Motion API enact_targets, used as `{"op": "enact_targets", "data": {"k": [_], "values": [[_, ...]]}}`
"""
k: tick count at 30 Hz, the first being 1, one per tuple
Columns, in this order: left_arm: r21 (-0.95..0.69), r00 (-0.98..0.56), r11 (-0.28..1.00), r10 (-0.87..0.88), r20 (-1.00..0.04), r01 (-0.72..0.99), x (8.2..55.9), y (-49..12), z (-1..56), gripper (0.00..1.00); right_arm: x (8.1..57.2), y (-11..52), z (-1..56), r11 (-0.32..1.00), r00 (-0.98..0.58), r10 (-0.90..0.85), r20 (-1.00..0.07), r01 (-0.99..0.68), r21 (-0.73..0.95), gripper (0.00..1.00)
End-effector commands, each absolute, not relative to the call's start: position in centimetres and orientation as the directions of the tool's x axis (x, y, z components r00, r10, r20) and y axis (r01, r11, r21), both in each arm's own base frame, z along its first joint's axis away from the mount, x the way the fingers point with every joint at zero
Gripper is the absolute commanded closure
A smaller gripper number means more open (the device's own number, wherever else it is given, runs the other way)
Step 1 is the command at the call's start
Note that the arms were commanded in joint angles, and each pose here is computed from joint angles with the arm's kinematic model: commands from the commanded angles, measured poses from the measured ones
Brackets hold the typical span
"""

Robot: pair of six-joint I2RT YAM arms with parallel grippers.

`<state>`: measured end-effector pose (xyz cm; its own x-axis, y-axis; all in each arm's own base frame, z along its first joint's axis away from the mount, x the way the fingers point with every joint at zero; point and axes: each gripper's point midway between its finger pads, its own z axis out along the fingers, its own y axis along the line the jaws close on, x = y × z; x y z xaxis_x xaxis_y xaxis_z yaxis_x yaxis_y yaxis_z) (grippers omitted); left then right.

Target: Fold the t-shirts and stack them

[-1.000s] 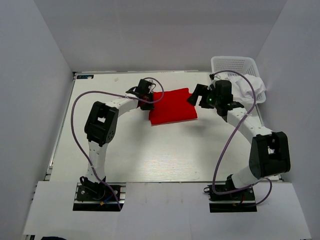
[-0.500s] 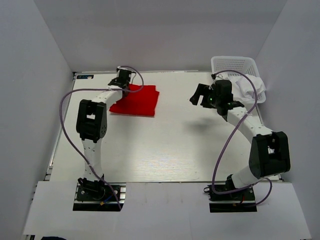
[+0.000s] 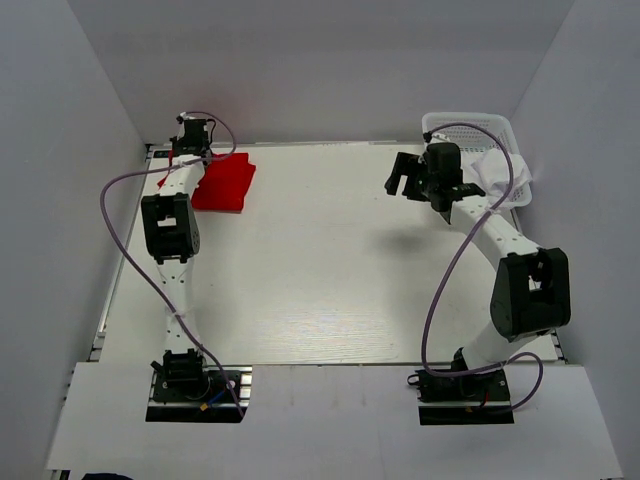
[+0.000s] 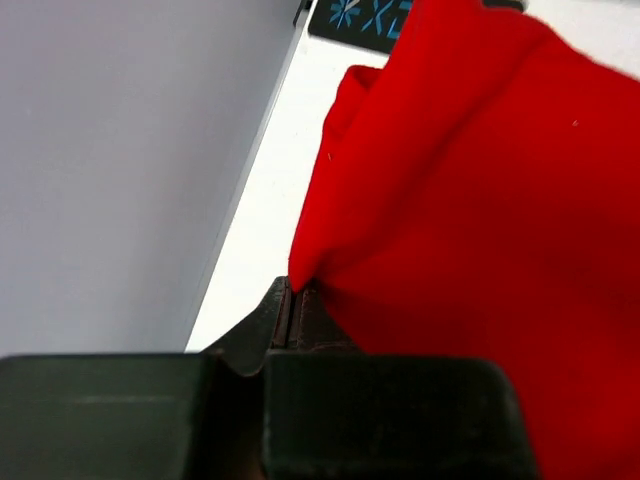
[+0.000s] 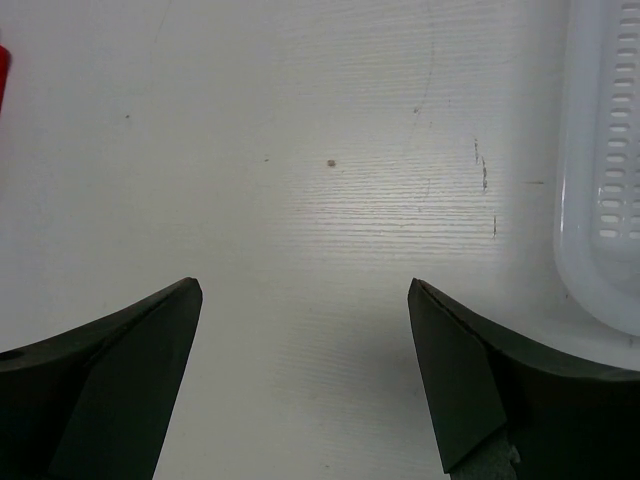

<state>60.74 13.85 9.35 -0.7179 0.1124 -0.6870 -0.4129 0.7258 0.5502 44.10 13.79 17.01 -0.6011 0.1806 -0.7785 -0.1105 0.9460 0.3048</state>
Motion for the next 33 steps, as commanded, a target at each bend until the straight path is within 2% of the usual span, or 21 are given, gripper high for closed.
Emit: {"op": "enact_targets", "data": {"k": [1,8,9,10,11,12,14,15,20,21,22,25,26,27,29,31,32,33], "values": [[0.555,-0.688,0.704,0.129,-0.714,-0.443,61.1,15.1,12.5,1.0,45.7,13.0,18.4,0.959,-0.578,0.171,-0.798,-0.087,0.269,0.1],[0.528,-0.647,0.666,0.089,-0.758,-0.527,61.0,17.9,14.1,1.0,45.8,13.5,18.0,0.956,-0.598,0.176,-0.782,-0.086,0.28,0.1],[0.531,-0.638,0.645,0.085,-0.765,-0.55,61.0,18.2,15.3,0.97,45.6,13.5,18.0,0.955,-0.602,0.176,-0.779,-0.086,0.282,0.1],[0.526,-0.631,0.63,0.072,-0.772,-0.572,60.7,18.9,15.8,0.78,45.6,13.4,18.5,0.955,-0.593,0.178,-0.785,-0.087,0.282,0.1],[0.532,-0.641,0.63,0.071,-0.765,-0.565,60.6,18.9,15.6,0.19,45.4,13.4,18.6,0.955,-0.593,0.18,-0.785,-0.087,0.285,0.1],[0.532,-0.639,0.63,0.071,-0.766,-0.566,60.3,18.8,16.0,0.07,45.3,13.4,19.1,0.955,-0.583,0.179,-0.793,-0.091,0.283,0.1],[0.507,-0.609,0.629,0.067,-0.791,-0.589,59.6,18.7,18.3,0.05,44.9,13.5,20.0,0.95,-0.565,0.186,-0.804,-0.107,0.295,0.1],[0.501,-0.613,0.645,0.063,-0.787,-0.577,59.2,18.0,18.0,0.0,44.7,13.8,20.1,0.947,-0.565,0.187,-0.803,-0.115,0.301,0.1],[0.394,-0.595,0.728,-0.025,-0.803,-0.561,56.5,14.9,20.4,0.0,43.2,14.5,21.9,0.924,-0.544,0.201,-0.815,-0.17,0.341,0.1],[0.292,-0.584,0.801,-0.088,-0.807,-0.523,56.7,13.0,19.4,0.0,42.9,14.4,21.4,0.921,-0.553,0.209,-0.807,-0.165,0.352,0.1],[0.216,-0.555,0.839,-0.119,-0.823,-0.5,56.1,11.7,21.2,0.0,42.3,14.4,21.3,0.918,-0.55,0.21,-0.808,-0.174,0.357,0.1],[-0.032,-0.583,0.953,-0.211,-0.785,-0.302,54.9,5.2,19.7,0.0,40.7,14.9,21.3,0.897,-0.541,0.219,-0.812,-0.215,0.385,0.1],[-0.091,-0.598,0.962,-0.233,-0.767,-0.258,52.8,3.7,19.3,0.0,40.4,14.7,20.6,0.899,-0.544,0.218,-0.81,-0.211,0.384,0.1],[-0.212,-0.592,0.962,-0.273,-0.759,-0.172,52.5,0.7,19.7,0.0,39.8,14.6,21.5,0.894,-0.529,0.237,-0.815,-0.209,0.396,0.1],[-0.311,-0.607,0.946,-0.302,-0.736,-0.094,50.2,-2.6,19.4,0.0,38.9,14.1,19.9,0.898,-0.553,0.246,-0.796,-0.18,0.402,0.1],[-0.424,-0.609,0.906,-0.338,-0.718,-0.003,46.2,-6.2,19.6,0.0,37.6,13.6,19.4,0.904,-0.56,0.253,-0.789,-0.155,0.399,0.1],[-0.48,-0.679,0.876,-0.321,-0.66,0.053,42.6,-9.0,16.3,0.0,37.2,13.5,18.6,0.904,-0.558,0.253,-0.79,-0.155,0.399,0.1],[-0.502,-0.62,0.854,-0.318,-0.717,0.141,42.3,-10.3,17.7,0.0,36.6,13.3,19.7,0.9,-0.528,0.262,-0.808,-0.168,0.402,0.1]]}}
